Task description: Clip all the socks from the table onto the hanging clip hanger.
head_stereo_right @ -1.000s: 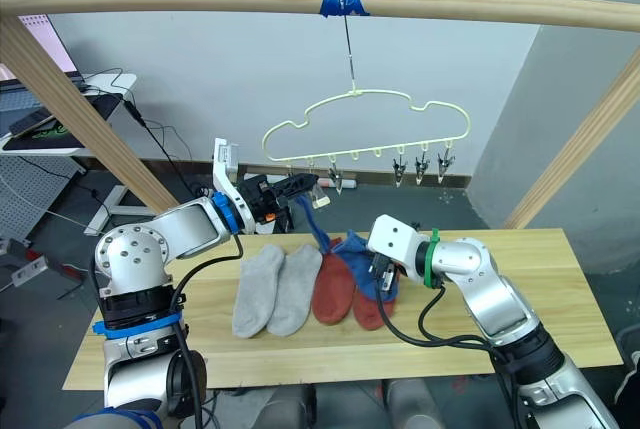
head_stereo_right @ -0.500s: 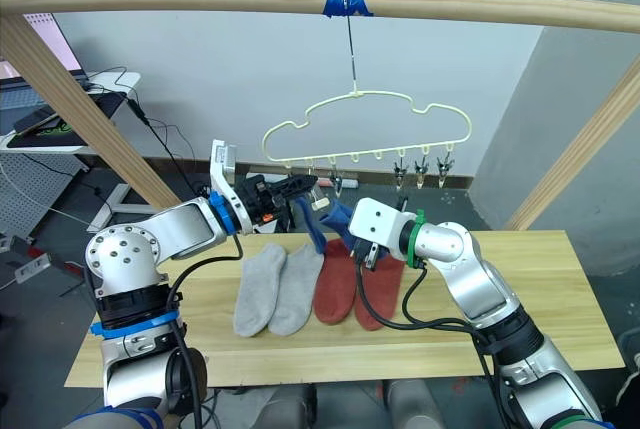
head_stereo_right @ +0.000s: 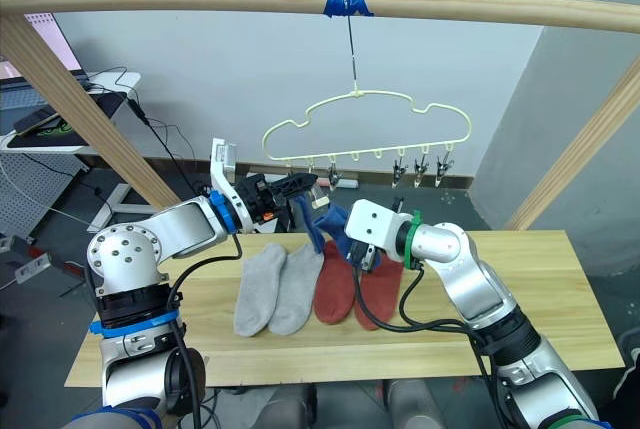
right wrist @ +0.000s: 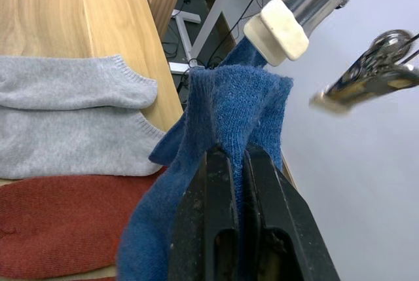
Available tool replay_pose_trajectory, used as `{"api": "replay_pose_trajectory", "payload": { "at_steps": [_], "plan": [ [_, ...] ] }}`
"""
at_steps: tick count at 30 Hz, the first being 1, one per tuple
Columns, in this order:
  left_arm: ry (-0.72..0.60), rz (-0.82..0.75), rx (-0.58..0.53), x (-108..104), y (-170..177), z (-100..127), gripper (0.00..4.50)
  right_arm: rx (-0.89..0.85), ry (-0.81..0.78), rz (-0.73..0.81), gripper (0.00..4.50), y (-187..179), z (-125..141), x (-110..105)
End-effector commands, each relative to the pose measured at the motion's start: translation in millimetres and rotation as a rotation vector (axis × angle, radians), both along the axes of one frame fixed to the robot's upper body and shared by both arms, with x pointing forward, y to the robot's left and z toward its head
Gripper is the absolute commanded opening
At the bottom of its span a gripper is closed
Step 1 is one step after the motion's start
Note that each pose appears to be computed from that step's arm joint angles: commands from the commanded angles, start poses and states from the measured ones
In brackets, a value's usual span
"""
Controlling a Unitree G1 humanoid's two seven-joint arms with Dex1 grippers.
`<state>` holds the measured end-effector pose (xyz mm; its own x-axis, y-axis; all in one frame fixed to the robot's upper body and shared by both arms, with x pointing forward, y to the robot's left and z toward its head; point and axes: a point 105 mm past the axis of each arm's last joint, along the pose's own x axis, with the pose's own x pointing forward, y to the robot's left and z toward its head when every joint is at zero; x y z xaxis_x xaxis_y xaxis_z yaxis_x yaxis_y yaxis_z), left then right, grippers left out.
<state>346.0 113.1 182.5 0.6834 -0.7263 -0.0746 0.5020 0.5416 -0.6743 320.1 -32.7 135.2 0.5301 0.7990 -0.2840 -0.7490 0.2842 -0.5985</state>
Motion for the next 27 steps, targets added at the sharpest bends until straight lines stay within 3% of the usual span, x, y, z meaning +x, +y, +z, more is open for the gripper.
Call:
{"api": "replay_pose_trajectory", "payload": {
  "at_steps": [1, 27],
  "plan": [
    [-0.038, -0.002, 0.0, 0, -1, 8, 0.08, -0.005, -0.086, 0.055, 0.07, 8, 19, -6],
    [-0.049, -0.018, 0.017, 0, -4, 7, 0.08, 0.045, -0.141, 0.025, 0.07, 19, 38, 4]
  ]
}}
